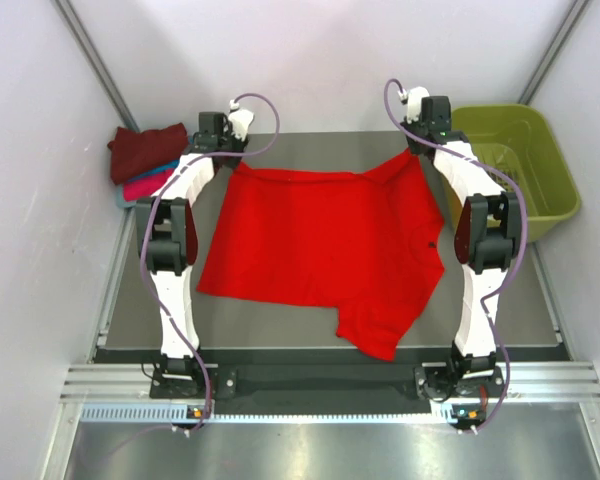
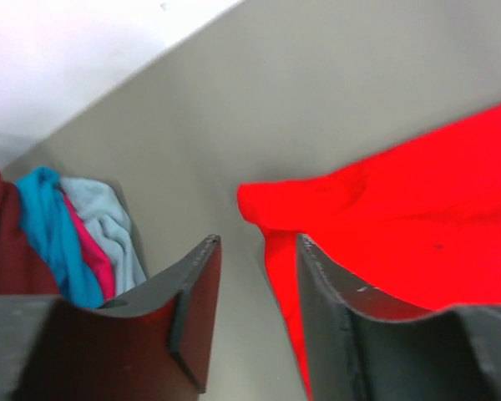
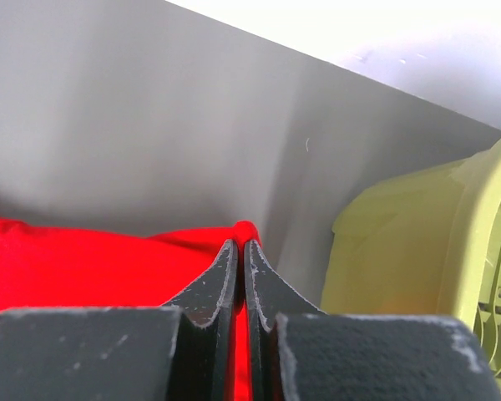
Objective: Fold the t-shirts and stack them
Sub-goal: Flatten the tshirt out
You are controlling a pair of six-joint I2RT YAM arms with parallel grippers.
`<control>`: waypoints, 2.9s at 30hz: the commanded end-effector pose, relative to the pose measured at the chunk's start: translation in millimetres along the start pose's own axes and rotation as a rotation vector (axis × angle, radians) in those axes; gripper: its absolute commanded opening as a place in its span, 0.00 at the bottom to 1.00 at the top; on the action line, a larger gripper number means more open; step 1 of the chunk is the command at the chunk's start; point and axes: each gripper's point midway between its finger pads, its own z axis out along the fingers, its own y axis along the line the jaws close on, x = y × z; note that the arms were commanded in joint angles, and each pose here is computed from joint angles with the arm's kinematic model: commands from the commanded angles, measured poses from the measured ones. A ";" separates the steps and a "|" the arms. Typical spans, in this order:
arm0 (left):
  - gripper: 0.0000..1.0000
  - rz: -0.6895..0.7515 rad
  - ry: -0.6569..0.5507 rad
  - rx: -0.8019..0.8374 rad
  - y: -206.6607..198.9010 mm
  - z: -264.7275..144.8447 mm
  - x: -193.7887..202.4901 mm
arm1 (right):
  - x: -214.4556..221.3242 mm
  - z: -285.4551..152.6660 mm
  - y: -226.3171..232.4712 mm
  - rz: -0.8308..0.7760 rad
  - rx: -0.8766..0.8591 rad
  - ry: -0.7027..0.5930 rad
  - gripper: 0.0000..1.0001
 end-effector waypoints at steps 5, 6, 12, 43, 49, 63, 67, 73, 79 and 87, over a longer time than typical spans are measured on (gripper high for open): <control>0.49 -0.054 -0.008 -0.034 15.2 17.9 -18.6 | -35.6 -7.0 -4.3 -0.007 0.026 -0.100 0.00; 0.49 -0.063 0.008 -0.029 13.9 22.6 -14.4 | -36.7 -7.2 -4.2 -0.005 0.025 -0.104 0.00; 0.49 -0.169 0.042 0.008 3.6 24.9 -3.3 | -40.5 -10.6 -1.3 -0.009 0.025 -0.110 0.00; 0.00 -0.344 0.048 0.034 14.7 53.7 22.9 | -43.6 -22.2 16.2 -0.042 0.026 -0.108 0.00; 0.00 -0.352 -0.018 0.041 25.2 38.9 -2.5 | -42.7 -27.1 13.6 -0.049 0.034 -0.106 0.00; 0.26 -0.343 -0.035 0.014 29.2 48.5 -2.0 | -42.2 -25.2 17.5 -0.050 0.030 -0.106 0.00; 0.25 -0.330 -0.056 -0.012 32.9 58.2 -3.1 | -40.3 -25.8 18.6 -0.051 0.029 -0.101 0.00; 0.19 -0.326 -0.070 -0.011 30.6 62.8 -6.3 | -40.5 -26.5 23.6 -0.058 0.024 -0.101 0.00; 0.17 -0.341 -0.054 -0.005 25.9 59.5 -5.3 | -41.6 -26.4 27.5 -0.063 0.021 -0.103 0.00; 0.40 -0.359 -0.017 0.023 16.2 64.5 8.7 | -42.5 -27.4 29.4 -0.070 0.021 -0.105 0.00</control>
